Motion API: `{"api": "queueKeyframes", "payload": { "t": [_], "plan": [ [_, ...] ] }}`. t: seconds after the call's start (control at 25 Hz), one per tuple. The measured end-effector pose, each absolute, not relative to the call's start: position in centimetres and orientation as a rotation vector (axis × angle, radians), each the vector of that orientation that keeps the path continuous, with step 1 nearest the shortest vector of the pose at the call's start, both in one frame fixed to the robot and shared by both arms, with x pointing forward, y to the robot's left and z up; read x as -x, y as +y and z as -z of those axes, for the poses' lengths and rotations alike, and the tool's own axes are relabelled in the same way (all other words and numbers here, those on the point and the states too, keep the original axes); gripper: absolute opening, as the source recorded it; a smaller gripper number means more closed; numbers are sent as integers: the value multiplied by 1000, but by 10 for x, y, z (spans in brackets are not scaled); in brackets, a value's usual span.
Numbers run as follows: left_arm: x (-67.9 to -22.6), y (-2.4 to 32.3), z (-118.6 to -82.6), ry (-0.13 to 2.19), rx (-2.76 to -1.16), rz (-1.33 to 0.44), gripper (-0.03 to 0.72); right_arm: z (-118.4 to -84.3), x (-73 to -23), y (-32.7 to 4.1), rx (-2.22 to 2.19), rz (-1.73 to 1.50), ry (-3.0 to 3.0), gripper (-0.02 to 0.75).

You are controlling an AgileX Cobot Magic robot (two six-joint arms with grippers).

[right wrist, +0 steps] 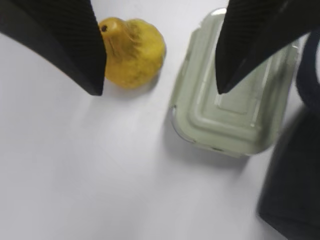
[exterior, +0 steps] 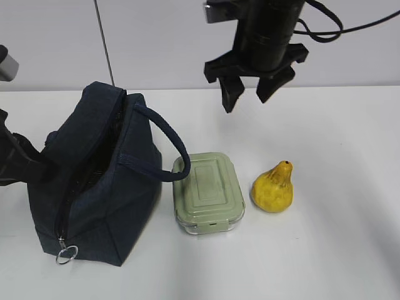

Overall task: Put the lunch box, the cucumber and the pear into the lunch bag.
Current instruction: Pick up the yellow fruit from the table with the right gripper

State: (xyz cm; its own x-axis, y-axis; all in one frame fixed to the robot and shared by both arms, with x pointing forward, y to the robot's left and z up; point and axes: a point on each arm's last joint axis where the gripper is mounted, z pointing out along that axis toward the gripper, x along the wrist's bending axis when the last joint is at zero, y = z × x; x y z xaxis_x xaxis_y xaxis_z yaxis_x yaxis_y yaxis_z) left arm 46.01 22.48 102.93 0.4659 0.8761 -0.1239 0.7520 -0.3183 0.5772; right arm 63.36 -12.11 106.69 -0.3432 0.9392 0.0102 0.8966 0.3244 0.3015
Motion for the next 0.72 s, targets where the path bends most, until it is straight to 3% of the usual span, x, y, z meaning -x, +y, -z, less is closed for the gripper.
{"api": "queueKeyframes", "payload": {
  "t": [0.36,0.72],
  "plan": [
    [-460,225,-1029,1348,-2148,-282,2,-1022,-612,-168,-1807,-141,2500,518],
    [-460,225,-1029,1347,-2152,-280,2,-1000,-602,-177,-1774,-115,2572,518]
  ]
}}
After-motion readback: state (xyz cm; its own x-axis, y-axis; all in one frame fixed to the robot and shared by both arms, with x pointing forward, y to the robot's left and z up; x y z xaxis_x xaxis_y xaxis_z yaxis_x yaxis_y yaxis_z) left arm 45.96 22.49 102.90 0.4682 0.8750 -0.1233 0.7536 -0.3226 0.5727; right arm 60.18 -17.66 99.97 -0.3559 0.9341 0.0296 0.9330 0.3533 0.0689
